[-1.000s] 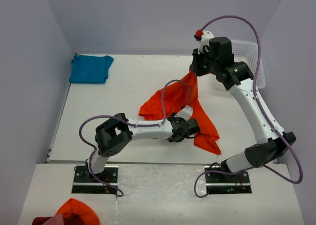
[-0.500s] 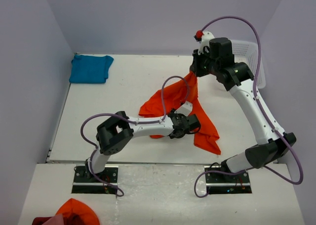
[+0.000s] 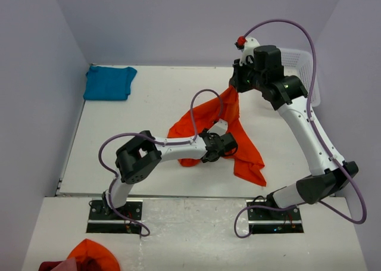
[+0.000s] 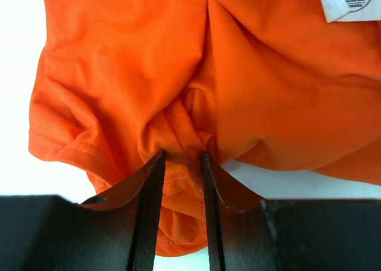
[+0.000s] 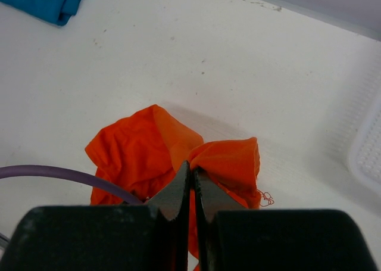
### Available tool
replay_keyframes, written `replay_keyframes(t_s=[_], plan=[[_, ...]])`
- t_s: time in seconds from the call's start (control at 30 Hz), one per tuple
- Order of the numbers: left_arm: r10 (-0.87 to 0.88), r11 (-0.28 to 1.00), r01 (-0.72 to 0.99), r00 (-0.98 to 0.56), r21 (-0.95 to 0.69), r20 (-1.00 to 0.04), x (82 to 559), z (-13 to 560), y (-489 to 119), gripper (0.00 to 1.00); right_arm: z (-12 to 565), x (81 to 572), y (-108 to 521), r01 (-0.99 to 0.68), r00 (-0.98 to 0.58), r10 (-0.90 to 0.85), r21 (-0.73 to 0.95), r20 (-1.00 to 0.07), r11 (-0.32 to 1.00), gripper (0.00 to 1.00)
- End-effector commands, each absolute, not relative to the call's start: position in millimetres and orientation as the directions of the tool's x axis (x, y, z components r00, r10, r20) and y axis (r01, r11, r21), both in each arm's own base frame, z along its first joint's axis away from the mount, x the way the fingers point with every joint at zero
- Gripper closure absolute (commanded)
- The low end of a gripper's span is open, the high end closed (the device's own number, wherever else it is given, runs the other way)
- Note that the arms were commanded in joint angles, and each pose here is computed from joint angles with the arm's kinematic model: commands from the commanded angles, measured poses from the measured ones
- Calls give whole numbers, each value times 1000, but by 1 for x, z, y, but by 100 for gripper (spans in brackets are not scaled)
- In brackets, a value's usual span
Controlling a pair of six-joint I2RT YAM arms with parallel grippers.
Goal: Fold and stack the t-shirts
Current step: Flatten out the tshirt
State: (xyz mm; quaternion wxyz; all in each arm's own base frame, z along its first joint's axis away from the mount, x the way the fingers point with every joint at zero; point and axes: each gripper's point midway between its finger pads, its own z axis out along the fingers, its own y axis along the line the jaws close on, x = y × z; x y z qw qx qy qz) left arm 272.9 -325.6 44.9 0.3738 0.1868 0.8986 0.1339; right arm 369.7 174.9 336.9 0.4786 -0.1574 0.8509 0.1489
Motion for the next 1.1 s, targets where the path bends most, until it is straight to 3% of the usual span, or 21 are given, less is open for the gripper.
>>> replay_keyframes(t_s=[0.0, 0.43, 0.53, 0.57, 0.7, 0.8, 1.07], plan=[[421, 905, 250, -645, 345, -638, 273, 45, -334, 67, 353, 369, 174, -418, -452, -104, 107, -886, 902, 100], [412, 911, 271, -658, 312, -630, 264, 45, -335, 68, 354, 368, 177, -424, -451, -95, 120, -887, 898, 100], [409, 912, 271, -658, 309, -632, 264, 44, -335, 75, 354, 368, 176, -423, -451, -95, 119, -888, 898, 100], [410, 912, 269, -658, 311, -632, 265, 44, -335, 81, 355, 367, 176, -422, -448, -94, 118, -889, 899, 100], [417, 908, 271, -653, 319, -632, 266, 42, -336, 86, 359, 366, 176, -424, -442, -89, 120, -893, 898, 100], [418, 907, 264, -646, 327, -638, 268, 45, -335, 98, 359, 367, 175, -418, -443, -87, 119, -892, 901, 100], [364, 930, 193, -613, 314, -701, 247, 120, -305, 100, 364, 368, 162, -363, -434, -84, 89, -897, 928, 100]])
